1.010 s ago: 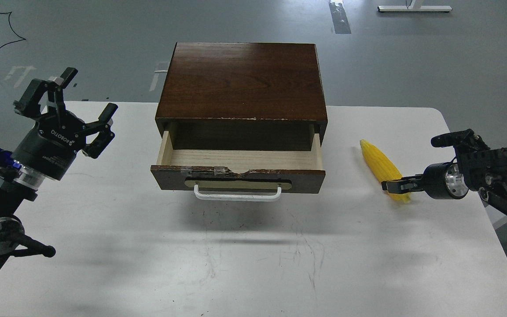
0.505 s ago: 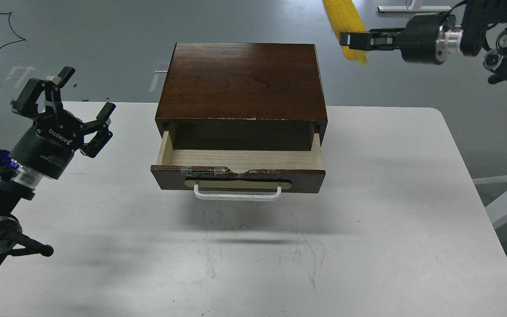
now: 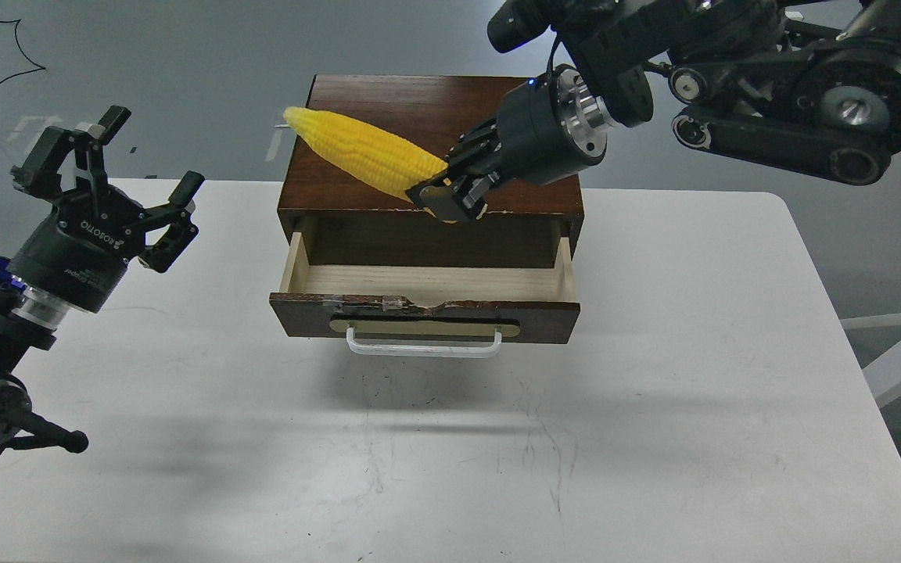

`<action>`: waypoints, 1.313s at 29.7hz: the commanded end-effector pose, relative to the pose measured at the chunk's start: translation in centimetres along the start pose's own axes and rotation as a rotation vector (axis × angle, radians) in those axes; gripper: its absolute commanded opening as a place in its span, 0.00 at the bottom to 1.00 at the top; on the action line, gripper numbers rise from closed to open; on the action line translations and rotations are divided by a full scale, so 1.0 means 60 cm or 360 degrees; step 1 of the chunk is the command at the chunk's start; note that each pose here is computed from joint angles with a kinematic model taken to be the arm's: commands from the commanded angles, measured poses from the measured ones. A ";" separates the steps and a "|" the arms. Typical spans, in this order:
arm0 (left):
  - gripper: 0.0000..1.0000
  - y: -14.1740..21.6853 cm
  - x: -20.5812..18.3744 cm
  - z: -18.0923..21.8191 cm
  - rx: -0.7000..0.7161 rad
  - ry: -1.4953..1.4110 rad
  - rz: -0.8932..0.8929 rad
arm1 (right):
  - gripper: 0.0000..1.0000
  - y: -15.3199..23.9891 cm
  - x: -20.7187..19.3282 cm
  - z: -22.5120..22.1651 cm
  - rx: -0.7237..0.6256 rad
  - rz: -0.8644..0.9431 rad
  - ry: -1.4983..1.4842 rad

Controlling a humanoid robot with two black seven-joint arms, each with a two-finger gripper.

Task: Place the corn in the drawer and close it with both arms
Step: 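Lift the corn with the right gripper and lower it into the open drawer, then open the right gripper to release the corn and withdraw it upward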

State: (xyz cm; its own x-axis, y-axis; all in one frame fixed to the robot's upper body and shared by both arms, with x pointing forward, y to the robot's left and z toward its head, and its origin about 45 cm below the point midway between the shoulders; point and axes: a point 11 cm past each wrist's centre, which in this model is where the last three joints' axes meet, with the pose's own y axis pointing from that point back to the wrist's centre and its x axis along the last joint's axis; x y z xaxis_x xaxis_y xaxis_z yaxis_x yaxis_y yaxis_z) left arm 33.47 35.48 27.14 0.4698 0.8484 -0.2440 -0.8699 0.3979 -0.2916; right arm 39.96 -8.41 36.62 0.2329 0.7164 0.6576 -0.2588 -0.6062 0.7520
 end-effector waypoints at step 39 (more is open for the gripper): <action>1.00 0.000 0.001 0.003 -0.0005 -0.0004 0.0000 | 0.69 -0.077 -0.064 0.015 -0.0005 0.0027 0.0164</action>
State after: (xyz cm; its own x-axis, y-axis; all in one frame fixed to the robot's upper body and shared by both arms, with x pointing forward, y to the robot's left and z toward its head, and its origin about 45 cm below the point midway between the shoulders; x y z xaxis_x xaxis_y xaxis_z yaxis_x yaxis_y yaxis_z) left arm 33.49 35.53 27.23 0.4694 0.8489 -0.2429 -0.8695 0.3965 -0.2947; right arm 40.56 -8.27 29.10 0.1373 0.7619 0.6329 -0.2359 -0.5954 0.7680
